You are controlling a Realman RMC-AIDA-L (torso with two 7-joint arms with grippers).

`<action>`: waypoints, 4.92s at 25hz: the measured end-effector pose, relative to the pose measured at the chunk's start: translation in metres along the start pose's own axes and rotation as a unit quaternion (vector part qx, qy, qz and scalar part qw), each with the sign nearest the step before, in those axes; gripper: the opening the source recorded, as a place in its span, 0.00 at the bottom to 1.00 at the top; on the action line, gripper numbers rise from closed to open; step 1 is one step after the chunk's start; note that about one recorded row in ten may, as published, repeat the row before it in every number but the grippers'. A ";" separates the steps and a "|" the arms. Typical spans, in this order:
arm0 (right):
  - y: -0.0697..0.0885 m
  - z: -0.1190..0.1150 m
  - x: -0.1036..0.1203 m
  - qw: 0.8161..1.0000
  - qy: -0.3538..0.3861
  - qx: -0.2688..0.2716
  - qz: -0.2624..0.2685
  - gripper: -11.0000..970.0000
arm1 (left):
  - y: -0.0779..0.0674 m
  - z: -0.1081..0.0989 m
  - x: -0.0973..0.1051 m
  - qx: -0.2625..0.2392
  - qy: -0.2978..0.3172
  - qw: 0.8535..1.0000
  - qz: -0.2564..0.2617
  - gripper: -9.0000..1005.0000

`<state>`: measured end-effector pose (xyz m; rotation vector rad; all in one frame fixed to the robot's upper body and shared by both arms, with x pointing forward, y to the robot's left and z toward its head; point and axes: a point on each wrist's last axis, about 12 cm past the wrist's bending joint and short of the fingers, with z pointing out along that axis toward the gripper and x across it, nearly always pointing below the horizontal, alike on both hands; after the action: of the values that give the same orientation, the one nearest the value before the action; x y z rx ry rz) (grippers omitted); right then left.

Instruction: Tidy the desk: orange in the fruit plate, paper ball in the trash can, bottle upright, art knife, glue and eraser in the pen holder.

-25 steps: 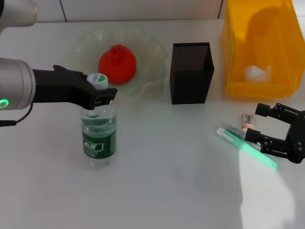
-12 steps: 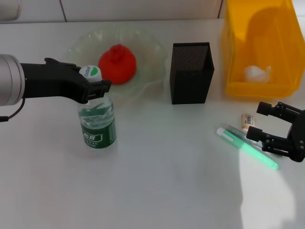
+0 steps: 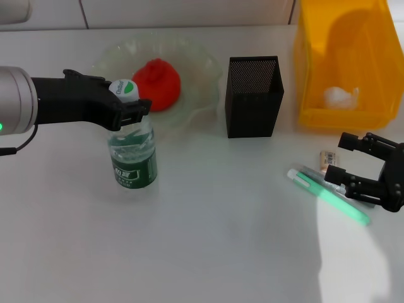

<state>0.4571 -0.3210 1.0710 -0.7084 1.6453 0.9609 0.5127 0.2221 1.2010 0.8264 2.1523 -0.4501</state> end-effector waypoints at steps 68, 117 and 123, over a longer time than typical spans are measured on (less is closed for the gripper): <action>-0.018 -0.027 -0.129 0.975 0.176 0.128 0.050 0.82 | -0.050 0.054 0.137 0.245 -0.320 0.909 0.106 0.63; -0.028 0.136 -0.095 0.852 0.520 0.063 0.030 0.82 | -0.049 0.067 0.164 0.231 -0.255 0.932 0.117 0.79; -0.030 0.141 -0.093 0.851 0.520 0.061 0.032 0.82 | -0.049 0.067 0.164 0.230 -0.255 0.932 0.117 0.79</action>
<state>0.5754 -0.2153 1.1361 -1.2067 2.6485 0.4813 0.4347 0.2176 1.0347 1.0652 1.4635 -0.9504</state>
